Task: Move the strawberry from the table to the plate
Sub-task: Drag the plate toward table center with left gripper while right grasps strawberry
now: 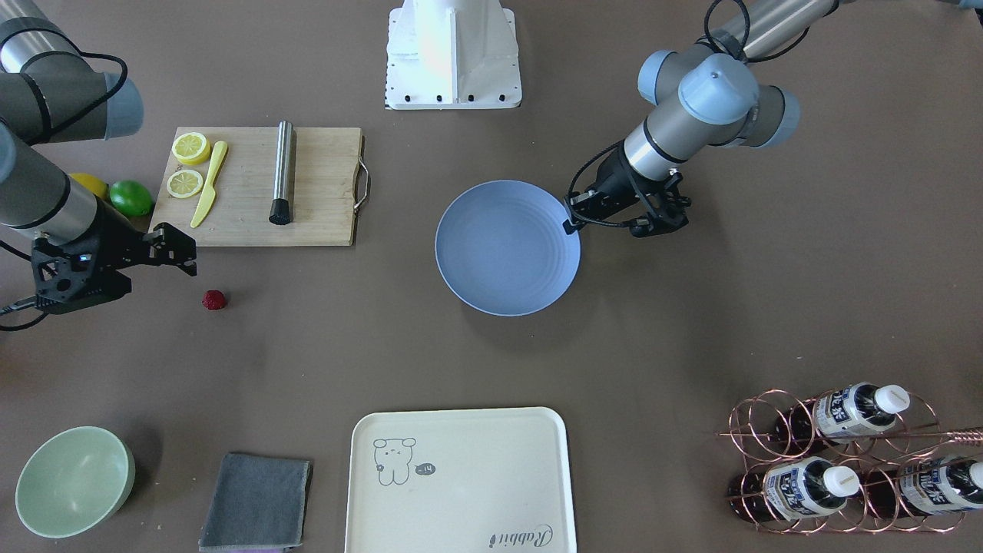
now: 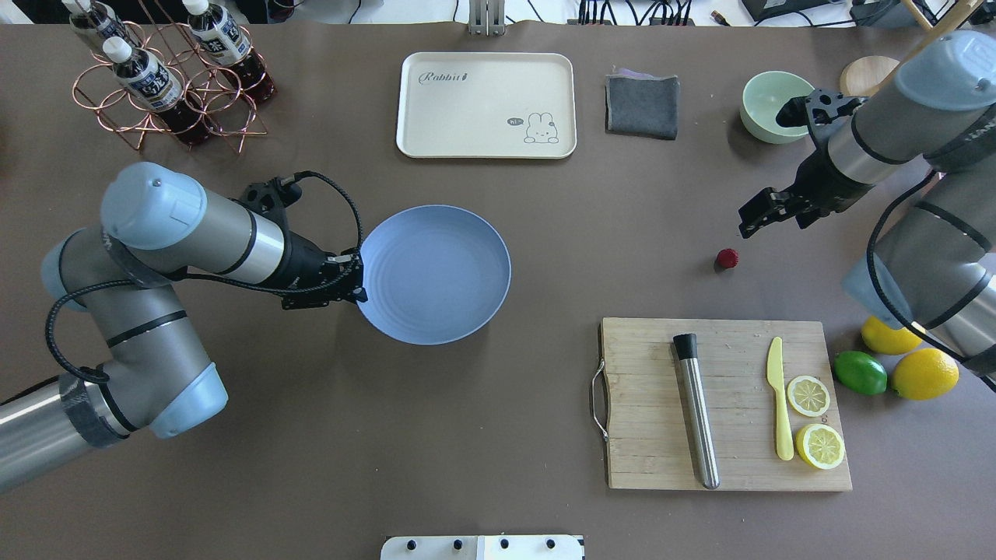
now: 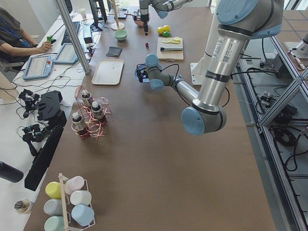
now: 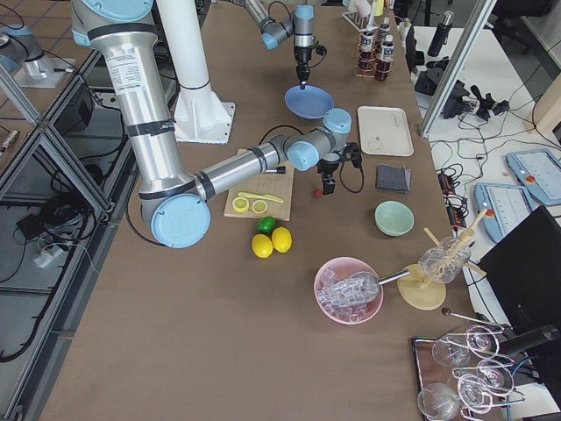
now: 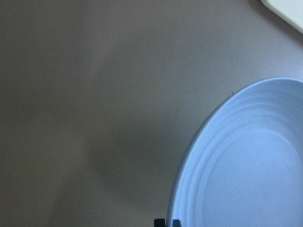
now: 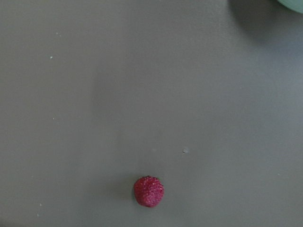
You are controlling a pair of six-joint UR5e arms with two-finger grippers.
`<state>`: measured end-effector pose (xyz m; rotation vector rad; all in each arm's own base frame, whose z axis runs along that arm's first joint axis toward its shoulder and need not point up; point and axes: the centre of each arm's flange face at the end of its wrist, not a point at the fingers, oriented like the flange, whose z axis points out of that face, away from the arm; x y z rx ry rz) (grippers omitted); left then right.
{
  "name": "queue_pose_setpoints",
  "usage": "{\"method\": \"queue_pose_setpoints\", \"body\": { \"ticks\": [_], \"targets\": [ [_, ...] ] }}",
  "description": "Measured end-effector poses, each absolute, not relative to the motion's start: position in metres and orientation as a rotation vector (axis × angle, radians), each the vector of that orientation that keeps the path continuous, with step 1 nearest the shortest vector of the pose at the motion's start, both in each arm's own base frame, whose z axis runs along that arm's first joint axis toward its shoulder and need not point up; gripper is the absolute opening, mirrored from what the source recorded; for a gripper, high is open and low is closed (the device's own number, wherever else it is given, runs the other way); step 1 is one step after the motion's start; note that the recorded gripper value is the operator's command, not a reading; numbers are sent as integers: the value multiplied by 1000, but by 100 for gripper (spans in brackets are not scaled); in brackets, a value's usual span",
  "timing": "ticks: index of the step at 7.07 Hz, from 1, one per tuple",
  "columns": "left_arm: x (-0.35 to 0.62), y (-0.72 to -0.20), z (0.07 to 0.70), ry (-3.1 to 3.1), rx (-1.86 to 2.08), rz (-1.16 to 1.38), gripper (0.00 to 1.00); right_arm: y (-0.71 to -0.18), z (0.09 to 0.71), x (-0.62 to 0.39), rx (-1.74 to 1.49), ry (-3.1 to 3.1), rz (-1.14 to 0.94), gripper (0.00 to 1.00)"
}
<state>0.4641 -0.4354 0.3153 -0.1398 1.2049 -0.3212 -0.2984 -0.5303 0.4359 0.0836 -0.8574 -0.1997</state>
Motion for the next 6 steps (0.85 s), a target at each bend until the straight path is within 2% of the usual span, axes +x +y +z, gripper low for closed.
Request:
{"method": "queue_pose_setpoints", "body": {
  "ticks": [3, 4, 5, 6],
  "targets": [
    [508, -423, 301, 1201, -129, -345, 0, -527, 450, -345, 93, -836, -225, 100],
    [513, -420, 301, 1200, -128, -347, 0, -527, 453, -353, 95, -823, -229, 96],
    [515, -418, 301, 1199, -128, -347, 0, -526, 457, -359, 91, -811, -233, 83],
    [516, -418, 301, 1198, -128, -347, 0, -525, 462, -365, 84, -803, -236, 60]
  ]
}}
